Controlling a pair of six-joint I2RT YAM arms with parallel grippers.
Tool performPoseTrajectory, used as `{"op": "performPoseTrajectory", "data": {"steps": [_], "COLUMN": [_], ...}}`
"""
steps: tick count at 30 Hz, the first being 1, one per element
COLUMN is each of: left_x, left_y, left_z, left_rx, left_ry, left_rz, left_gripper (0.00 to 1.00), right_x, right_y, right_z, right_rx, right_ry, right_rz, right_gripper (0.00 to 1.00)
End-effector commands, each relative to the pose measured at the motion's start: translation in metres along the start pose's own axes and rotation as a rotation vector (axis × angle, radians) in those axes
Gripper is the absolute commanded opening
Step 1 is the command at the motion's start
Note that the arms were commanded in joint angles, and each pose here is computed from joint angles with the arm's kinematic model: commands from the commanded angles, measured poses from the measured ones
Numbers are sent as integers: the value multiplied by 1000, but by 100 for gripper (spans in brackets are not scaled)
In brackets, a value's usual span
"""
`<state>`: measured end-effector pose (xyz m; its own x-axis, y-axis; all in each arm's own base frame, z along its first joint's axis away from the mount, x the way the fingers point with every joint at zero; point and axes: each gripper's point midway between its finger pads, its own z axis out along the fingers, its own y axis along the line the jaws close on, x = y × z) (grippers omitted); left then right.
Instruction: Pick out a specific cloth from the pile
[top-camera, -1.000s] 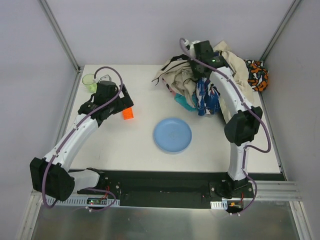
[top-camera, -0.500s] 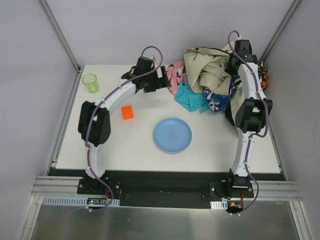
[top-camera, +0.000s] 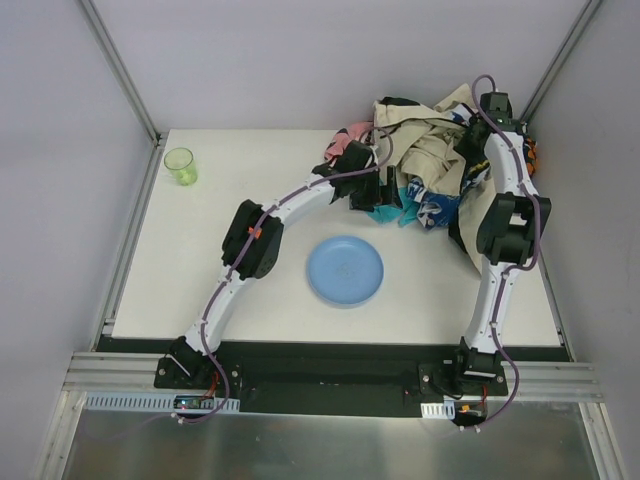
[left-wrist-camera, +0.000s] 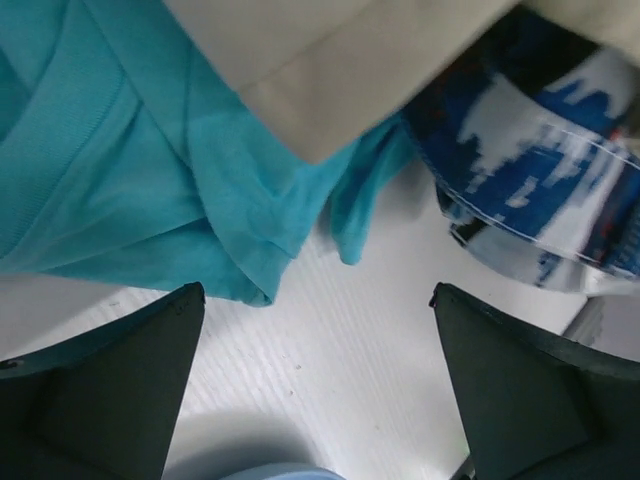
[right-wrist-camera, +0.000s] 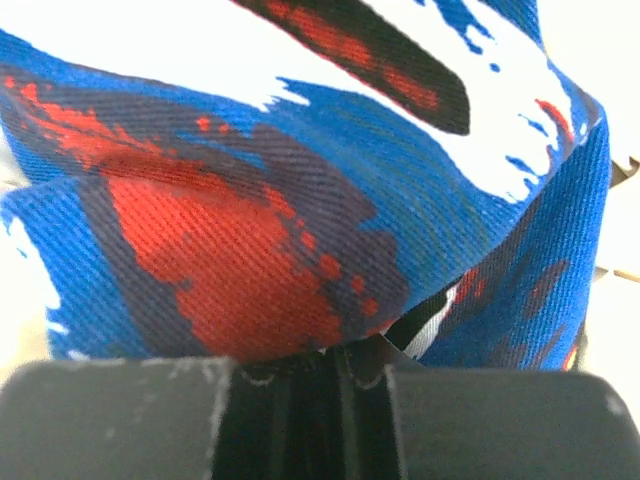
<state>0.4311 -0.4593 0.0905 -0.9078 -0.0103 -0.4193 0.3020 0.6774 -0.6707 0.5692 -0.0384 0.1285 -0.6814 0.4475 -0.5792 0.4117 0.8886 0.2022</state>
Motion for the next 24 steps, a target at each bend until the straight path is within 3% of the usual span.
{"op": "performPoseTrajectory", "data": {"steps": [1,4,8,16,18,19,20,24], "left_x": [-14,-11,-8,-7,-10,-11,-13,-33], "left_y": [16,27,17,1,-1,-3,-6,-36], "left_z": [13,29,49,58,58,59,57,23], "left_rx": [-104,-153,-97,-97,-93,-88,-78,-44], "left_ry": [-84,-102,-83,-121,-132,-138,-139,-188], "left_rz": [-41,-58,-92,-72,-81,-83,-82,17], "left_gripper": [94,90,84,42,24,7,0,0], "right_x": [8,15,21,26,27,28,30,29], "right_y": [-28,-23,-24,-17,-16,-17,-18,-26], "right_z": [-8,-10,-11,-10,-10,-9,-8,-7], "right_rx": [48,9,2,-39,-43,-38,-35,-3], "right_ry": [35,45,56,76,79,83,84,78], "right_rz": [45,41,34,39,38,39,35,24], "right_gripper": [0,0,1,0,1,1,1,1]}}
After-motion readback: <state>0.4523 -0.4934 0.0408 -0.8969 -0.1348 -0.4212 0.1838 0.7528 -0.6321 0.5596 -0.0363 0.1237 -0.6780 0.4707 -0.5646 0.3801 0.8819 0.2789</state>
